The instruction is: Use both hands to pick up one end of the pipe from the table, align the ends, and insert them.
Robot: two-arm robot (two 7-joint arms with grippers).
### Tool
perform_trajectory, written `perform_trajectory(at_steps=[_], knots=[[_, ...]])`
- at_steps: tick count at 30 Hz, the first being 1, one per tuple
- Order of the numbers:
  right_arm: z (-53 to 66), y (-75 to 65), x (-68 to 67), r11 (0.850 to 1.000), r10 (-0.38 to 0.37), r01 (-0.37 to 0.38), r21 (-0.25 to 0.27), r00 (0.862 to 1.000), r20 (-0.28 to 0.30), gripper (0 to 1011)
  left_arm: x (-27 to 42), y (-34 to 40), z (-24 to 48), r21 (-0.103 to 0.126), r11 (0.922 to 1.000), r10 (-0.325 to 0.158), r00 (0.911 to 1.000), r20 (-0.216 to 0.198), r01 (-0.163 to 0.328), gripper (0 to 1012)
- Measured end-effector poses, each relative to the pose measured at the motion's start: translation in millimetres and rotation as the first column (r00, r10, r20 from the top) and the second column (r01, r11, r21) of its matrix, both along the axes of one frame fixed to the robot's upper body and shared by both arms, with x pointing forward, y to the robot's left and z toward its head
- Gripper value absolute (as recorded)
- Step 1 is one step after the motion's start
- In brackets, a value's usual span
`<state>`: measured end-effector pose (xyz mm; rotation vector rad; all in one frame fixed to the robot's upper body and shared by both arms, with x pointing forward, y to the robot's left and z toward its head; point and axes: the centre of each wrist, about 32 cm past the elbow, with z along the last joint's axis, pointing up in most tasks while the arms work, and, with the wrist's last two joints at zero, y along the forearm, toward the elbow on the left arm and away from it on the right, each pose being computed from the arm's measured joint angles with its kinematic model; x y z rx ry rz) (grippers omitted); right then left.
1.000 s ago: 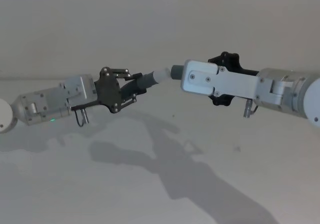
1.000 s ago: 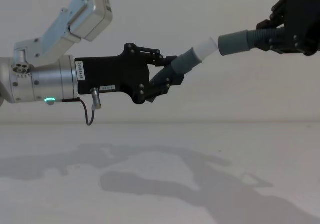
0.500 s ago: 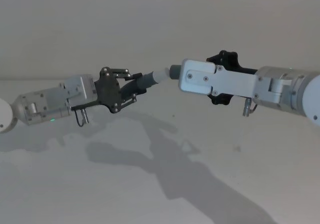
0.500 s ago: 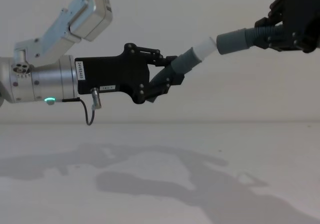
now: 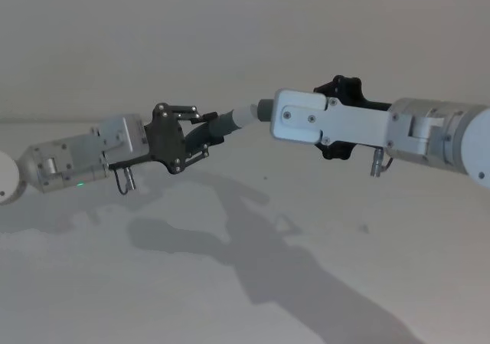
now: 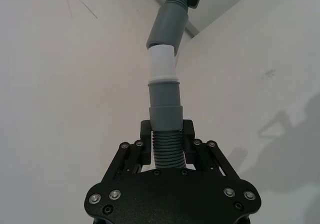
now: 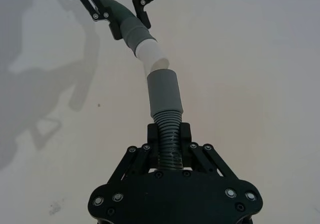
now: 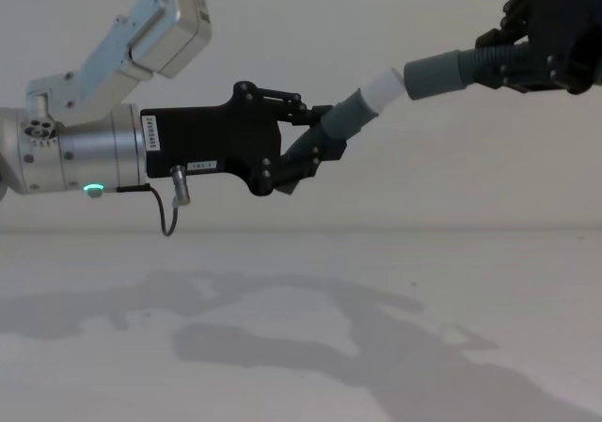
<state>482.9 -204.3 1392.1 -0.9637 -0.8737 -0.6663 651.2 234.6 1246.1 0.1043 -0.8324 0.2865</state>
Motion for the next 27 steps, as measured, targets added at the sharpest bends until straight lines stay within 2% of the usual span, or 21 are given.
perform_trajectory(at_steps=[27], knots=[[4.8, -0.3, -2.9, 1.000, -0.017, 0.017, -0.016, 1.000, -0.005, 223, 0.0, -0.1, 0.0, 0.000, 1.0000, 0.000, 1.0000, 0.000, 0.000, 325]])
